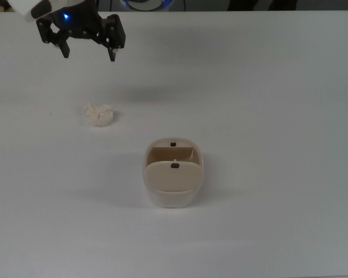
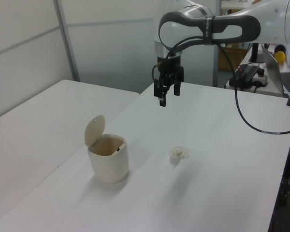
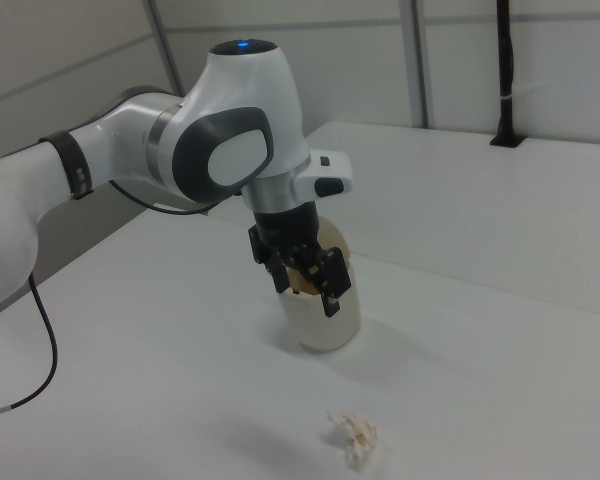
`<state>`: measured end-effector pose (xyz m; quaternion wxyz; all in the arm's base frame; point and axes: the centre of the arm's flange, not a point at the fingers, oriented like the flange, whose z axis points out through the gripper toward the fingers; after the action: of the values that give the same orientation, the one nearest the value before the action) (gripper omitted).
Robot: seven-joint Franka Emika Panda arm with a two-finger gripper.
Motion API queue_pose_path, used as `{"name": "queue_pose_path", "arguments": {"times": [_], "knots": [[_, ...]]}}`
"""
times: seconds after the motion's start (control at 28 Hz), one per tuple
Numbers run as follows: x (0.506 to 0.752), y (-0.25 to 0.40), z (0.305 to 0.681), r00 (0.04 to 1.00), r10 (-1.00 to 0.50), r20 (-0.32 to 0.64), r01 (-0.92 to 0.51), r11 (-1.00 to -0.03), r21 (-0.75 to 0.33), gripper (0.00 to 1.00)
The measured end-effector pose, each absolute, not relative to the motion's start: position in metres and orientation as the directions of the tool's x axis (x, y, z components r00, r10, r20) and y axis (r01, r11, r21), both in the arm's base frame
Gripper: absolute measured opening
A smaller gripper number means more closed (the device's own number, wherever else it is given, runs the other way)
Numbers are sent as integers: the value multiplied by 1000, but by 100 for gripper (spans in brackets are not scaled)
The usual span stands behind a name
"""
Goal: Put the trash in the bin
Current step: 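Move the open gripper down over the crumpled white paper ball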
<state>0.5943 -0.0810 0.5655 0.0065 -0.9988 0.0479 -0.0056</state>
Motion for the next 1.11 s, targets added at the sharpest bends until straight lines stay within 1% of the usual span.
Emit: {"name": "queue_pose_path", "arguments": {"times": [0.14,0.29,0.5,0.68,0.86,1.0,1.11], "knots": [[594,-80,563,996,-93,6,-93,-996,-14,100],[594,-77,549,996,-87,-11,-87,-996,-14,100],[597,-53,505,999,-50,-17,-50,-999,-16,100],[596,-35,474,999,-46,-20,-47,-999,-17,100],[594,-35,458,999,-49,-16,-50,-999,-16,100],[595,-41,438,999,-51,1,-51,-999,-1,100],[595,-52,419,999,-52,-5,-52,-998,21,100]]}}
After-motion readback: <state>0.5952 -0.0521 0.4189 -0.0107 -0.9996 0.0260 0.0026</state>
